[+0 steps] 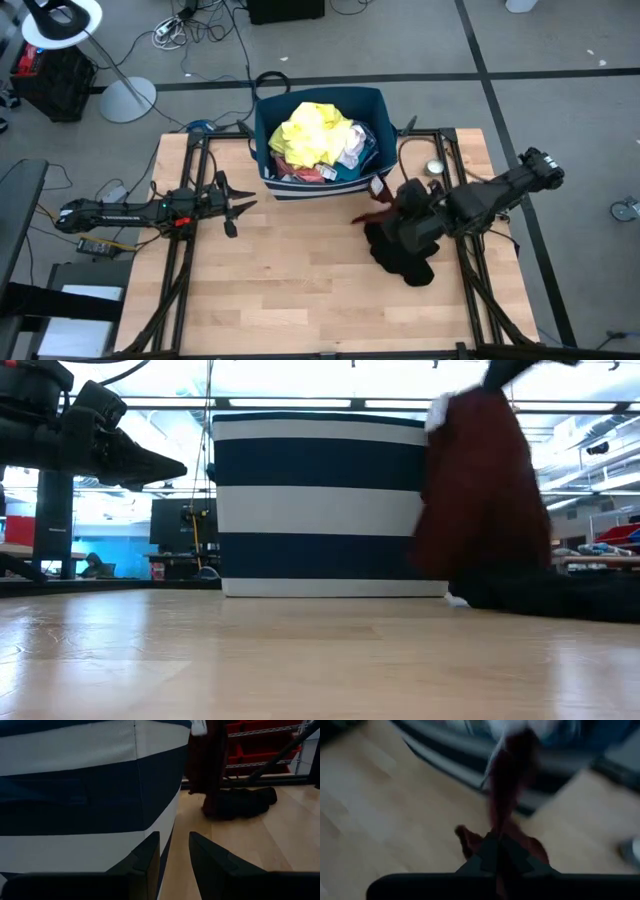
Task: Sort clothes
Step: Put the maroon underwear into the blue bin
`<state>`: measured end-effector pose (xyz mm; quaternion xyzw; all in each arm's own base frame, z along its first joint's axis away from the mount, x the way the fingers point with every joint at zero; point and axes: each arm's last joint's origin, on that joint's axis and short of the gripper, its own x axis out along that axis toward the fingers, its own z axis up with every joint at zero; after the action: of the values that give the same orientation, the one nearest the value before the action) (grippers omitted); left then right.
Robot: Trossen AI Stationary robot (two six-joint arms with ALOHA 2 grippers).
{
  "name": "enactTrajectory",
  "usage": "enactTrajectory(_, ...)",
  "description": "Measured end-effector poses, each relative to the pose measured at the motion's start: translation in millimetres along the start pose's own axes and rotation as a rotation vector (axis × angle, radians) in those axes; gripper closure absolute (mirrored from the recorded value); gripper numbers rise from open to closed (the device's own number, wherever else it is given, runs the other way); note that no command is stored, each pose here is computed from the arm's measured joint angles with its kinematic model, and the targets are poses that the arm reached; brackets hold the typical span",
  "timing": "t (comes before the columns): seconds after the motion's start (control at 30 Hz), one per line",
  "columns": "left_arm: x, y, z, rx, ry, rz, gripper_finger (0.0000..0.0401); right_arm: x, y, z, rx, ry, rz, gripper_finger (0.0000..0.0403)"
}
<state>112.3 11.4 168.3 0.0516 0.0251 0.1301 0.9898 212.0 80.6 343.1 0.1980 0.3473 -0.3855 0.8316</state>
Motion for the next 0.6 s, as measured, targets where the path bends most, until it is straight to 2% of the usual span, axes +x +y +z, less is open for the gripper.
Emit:
enactTrajectory(0.33,0,0,0,0.000,0.000,0.000,0.0291,-38,-3,88,-0.053,-0.309,0.097,0.0403)
enactTrajectory(0.6,0,0,0,0.000,0.000,0.000,0.0291,-50,-3,156,-0.094,-0.636,0.208,0.0403)
